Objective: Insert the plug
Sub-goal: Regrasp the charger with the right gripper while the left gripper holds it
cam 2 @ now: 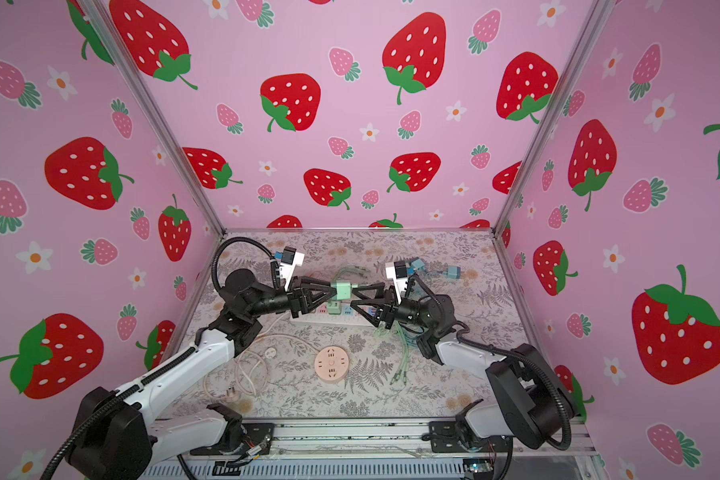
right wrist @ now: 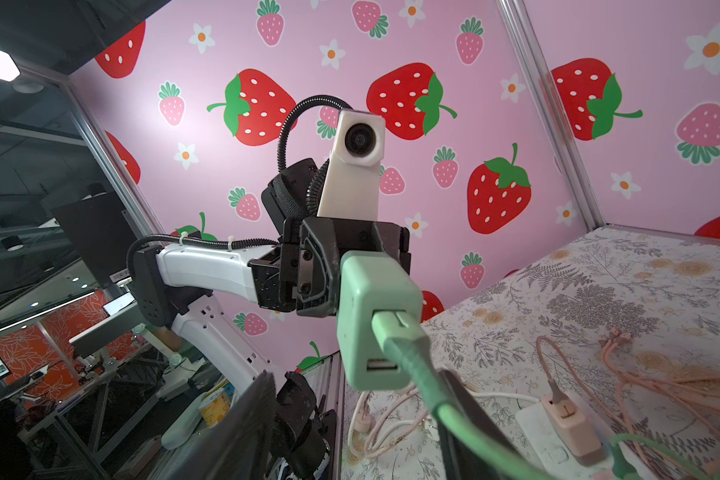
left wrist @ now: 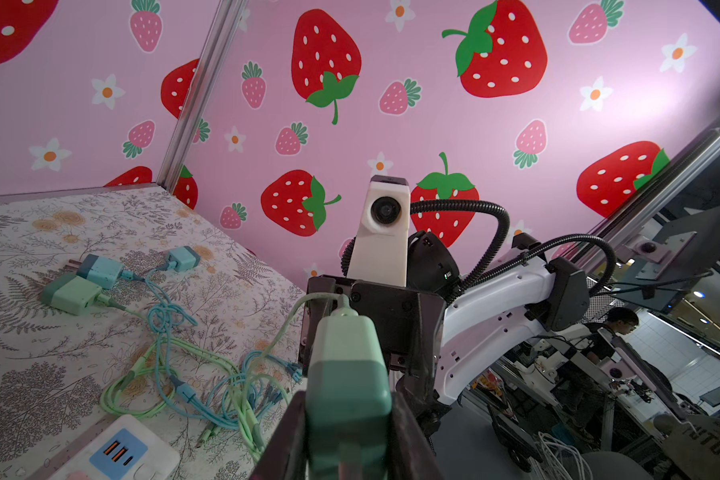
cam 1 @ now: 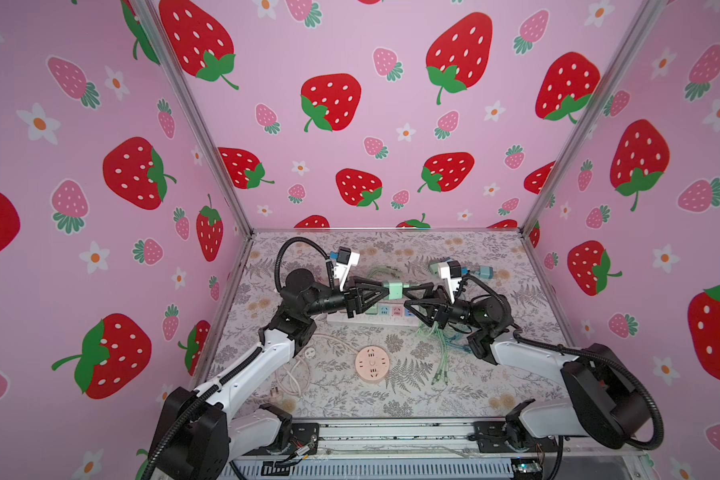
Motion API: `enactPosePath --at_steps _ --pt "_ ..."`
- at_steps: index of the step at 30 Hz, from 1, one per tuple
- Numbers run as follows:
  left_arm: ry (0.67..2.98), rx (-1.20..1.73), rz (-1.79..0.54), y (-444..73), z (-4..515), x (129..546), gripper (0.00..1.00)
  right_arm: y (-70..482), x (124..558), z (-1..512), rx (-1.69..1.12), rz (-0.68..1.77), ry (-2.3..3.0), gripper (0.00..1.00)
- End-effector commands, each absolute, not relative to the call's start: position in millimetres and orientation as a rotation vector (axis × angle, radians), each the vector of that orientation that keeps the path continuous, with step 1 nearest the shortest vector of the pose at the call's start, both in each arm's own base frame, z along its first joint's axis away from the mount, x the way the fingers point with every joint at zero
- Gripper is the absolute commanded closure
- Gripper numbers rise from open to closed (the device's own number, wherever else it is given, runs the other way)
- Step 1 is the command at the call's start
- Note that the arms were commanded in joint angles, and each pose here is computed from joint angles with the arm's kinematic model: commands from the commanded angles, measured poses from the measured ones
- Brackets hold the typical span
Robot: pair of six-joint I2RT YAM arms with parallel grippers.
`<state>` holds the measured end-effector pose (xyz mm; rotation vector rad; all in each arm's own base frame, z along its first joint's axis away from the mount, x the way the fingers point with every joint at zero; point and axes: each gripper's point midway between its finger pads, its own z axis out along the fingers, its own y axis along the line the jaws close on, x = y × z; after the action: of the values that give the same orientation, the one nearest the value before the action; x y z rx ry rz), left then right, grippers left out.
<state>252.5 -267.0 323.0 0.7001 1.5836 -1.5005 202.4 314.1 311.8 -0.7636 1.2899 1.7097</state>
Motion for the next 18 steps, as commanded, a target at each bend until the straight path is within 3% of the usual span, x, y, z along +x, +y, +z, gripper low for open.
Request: enactPosePath --at_steps 1,18 --pt "1.500 0.761 -1.491 -268 333 241 1.00 317 198 328 -0.789 1.743 1.228 0.41" --pt "1.506 0.770 -1.487 -270 327 240 1.00 329 190 338 -0.832 1.809 1.163 0.54"
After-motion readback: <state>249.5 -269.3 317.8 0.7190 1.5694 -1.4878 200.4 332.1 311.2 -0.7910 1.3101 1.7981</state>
